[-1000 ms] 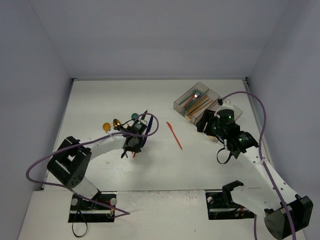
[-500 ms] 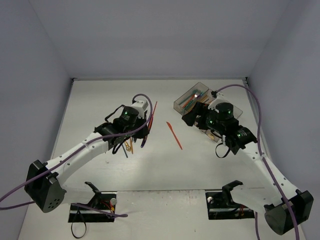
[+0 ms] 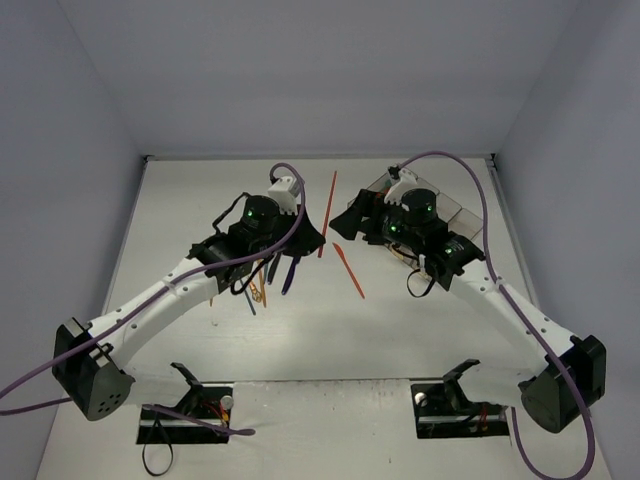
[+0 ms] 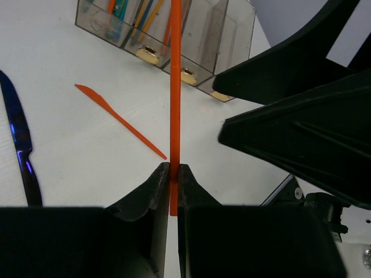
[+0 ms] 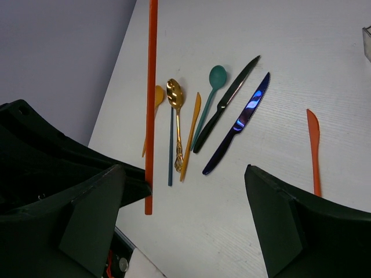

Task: Sort the eating utensils into containers

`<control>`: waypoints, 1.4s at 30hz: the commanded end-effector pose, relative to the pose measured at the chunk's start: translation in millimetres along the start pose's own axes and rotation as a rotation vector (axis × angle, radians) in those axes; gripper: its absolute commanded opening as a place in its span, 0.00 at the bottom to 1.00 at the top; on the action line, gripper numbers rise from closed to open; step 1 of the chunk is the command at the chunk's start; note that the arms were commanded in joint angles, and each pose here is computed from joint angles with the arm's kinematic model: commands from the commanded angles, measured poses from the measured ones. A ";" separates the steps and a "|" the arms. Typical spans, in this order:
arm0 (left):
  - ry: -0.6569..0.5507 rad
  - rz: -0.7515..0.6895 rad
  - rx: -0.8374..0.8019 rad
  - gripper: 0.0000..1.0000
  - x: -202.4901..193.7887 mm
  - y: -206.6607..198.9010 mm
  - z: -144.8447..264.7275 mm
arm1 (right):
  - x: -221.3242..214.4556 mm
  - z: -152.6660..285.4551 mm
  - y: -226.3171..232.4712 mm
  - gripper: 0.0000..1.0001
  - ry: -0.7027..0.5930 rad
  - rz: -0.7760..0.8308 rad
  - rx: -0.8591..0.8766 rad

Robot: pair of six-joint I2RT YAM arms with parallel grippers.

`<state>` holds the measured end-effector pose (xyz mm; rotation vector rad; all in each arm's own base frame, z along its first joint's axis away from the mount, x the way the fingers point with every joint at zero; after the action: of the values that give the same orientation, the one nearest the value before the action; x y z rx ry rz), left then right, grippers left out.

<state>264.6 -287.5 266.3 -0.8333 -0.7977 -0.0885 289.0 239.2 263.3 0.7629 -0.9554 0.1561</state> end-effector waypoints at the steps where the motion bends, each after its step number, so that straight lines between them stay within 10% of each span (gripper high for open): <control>1: -0.079 0.009 -0.133 0.00 26.4 -41.4 3.2 | 35.5 -4.4 30.0 0.80 -0.110 0.025 0.101; 8: -0.077 0.019 -0.155 0.00 25.2 -48.1 -1.6 | 31.9 -15.8 30.9 0.67 -0.103 0.028 0.111; 23: -0.059 0.034 -0.131 0.00 18.1 -41.3 -9.9 | 16.6 -27.2 20.9 0.00 -0.075 0.022 0.089; 30: -0.079 0.033 0.093 0.63 7.7 4.6 4.1 | 23.3 -31.3 -6.6 0.00 -0.106 -0.003 -0.014; 37: -0.152 0.011 0.420 0.94 -8.1 76.1 63.2 | 55.3 -40.3 -95.8 0.00 -0.175 -0.111 -0.267; 42: -0.193 0.003 0.578 0.97 -22.1 116.0 98.3 | 77.2 -40.6 -155.9 0.00 -0.231 -0.153 -0.467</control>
<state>236.6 -188.2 219.1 -0.4482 -0.8673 0.1436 391.9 168.1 199.2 0.5098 -0.9567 -0.1653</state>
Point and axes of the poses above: each gripper's point midway between its finger pads, its own z axis back along the fingers, its own y axis along the line the jaws close on, x = y × z, the point moved 2 cm from there along z, back along the fingers, and after that the axes turned 8 degrees about z, right-handed, at the moved point
